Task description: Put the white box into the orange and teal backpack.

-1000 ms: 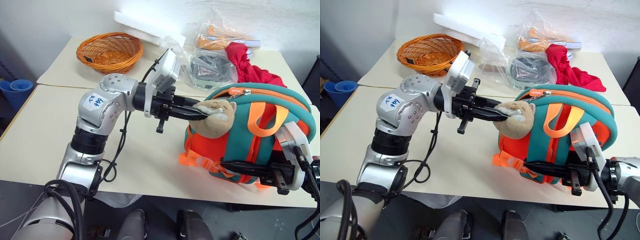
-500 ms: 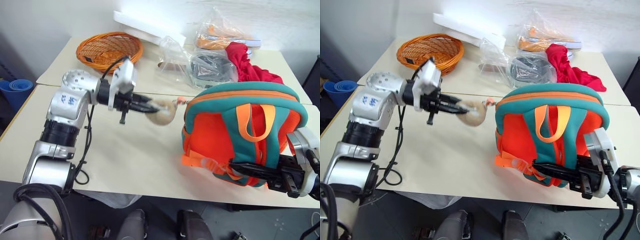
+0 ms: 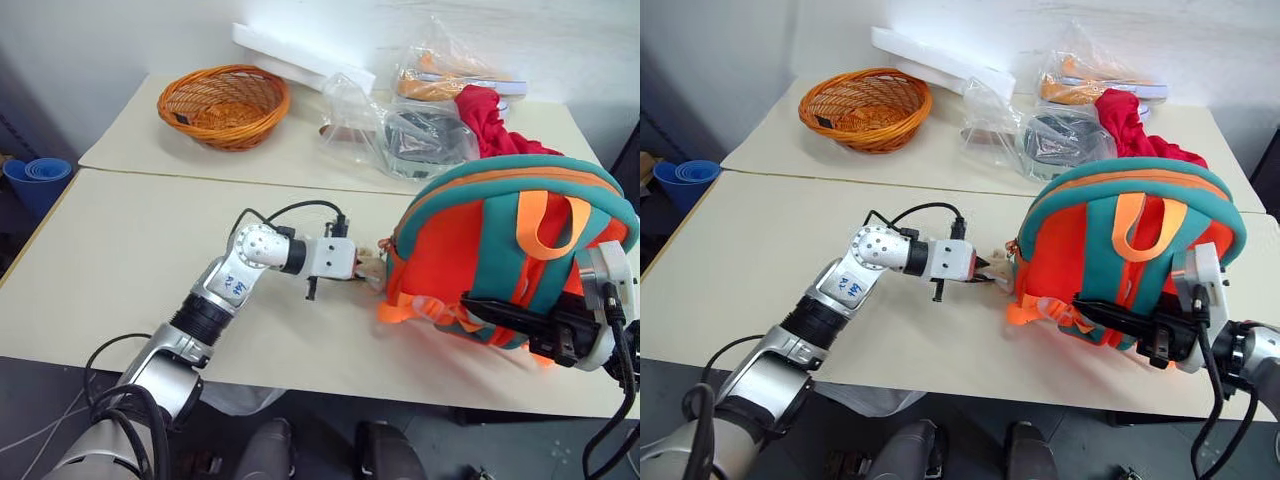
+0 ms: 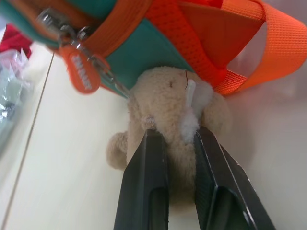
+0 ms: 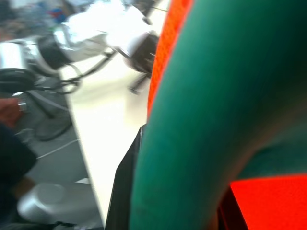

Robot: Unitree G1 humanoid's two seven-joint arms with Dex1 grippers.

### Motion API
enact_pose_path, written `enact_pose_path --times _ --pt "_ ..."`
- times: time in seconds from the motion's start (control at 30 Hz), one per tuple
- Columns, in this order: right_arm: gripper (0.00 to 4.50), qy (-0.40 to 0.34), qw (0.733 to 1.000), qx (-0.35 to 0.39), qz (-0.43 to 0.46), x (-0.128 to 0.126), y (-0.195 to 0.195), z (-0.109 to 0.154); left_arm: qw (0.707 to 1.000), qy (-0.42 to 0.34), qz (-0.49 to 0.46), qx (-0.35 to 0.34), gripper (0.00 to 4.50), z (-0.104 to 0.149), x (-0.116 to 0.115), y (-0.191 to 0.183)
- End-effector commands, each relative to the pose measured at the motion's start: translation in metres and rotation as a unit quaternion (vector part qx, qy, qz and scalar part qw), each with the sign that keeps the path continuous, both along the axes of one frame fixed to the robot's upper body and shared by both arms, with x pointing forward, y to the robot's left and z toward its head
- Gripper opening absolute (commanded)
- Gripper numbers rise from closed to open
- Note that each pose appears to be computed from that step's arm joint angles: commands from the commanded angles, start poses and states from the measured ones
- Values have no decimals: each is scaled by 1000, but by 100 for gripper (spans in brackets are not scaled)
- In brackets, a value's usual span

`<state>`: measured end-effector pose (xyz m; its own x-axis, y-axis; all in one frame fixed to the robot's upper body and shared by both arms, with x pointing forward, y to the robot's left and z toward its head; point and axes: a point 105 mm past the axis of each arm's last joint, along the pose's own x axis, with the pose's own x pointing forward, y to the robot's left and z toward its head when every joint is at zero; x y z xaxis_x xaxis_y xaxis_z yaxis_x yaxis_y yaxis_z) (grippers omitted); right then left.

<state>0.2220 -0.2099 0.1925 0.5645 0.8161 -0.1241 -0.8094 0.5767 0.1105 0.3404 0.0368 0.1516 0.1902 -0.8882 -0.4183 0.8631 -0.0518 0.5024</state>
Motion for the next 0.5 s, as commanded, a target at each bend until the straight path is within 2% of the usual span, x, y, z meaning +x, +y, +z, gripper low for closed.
enact_pose_path --times 0.03,0.17,0.33,0.37,0.43,0.5 --pt "131 -8 999 -19 -28 1 -21 7 996 78 17 -40 165 11 -8 27" --pt "268 18 997 -53 -58 -19 -80 28 974 180 66 -119 296 47 -19 91" --pt "430 35 992 -45 -110 -41 -135 58 958 187 115 -183 442 103 -31 143" --pt "446 28 991 -45 -126 -42 -144 62 955 178 128 -198 449 114 -32 151" --pt "446 13 988 -42 -149 -42 -154 64 952 163 141 -216 449 128 -35 158" --pt "446 5 986 -39 -161 -38 -156 57 954 142 149 -216 449 128 -36 159"
